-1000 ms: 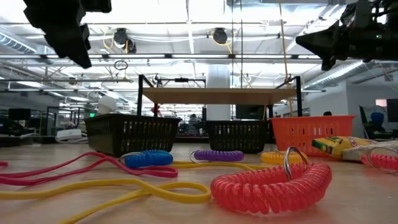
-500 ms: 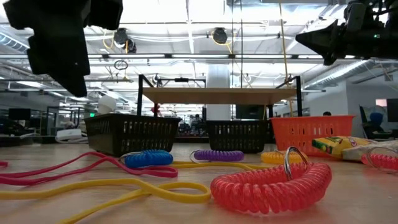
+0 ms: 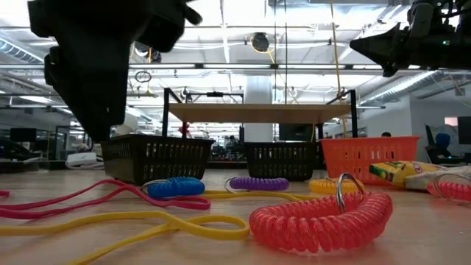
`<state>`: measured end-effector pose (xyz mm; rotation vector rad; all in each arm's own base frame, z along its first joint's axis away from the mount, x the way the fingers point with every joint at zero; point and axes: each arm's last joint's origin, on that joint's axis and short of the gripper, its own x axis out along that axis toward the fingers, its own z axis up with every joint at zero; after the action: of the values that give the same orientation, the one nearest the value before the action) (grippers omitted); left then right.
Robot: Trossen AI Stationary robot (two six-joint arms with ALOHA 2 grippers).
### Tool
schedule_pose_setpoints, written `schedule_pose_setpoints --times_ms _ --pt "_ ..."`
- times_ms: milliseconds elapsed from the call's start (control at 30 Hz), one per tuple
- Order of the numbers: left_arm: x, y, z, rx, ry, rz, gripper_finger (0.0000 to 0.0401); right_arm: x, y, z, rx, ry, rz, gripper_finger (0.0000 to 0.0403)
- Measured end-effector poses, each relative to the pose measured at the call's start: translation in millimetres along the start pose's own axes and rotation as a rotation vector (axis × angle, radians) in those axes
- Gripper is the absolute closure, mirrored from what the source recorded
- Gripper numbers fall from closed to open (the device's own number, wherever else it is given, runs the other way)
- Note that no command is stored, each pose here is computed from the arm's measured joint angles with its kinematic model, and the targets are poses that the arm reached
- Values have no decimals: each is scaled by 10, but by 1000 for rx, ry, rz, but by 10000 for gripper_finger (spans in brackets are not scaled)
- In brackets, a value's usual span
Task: Pick & Place Office Desk Supplies
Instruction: Put the red rubber band into the left black bin
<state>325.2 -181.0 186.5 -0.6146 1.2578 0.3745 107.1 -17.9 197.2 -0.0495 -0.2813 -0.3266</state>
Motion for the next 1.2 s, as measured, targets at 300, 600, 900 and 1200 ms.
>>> schedule_pose_setpoints --times_ms 300,600,900,1200 --pt "203 -62 33 -40 83 76 162 0 2 -22 34 23 2 403" --pt "398 -29 103 -11 102 100 162 0 3 -33 54 34 3 403" --pt "451 1 139 8 131 107 195 1 5 -55 53 56 4 403" --pt "458 -5 129 97 176 75 385 2 5 -54 47 55 4 403"
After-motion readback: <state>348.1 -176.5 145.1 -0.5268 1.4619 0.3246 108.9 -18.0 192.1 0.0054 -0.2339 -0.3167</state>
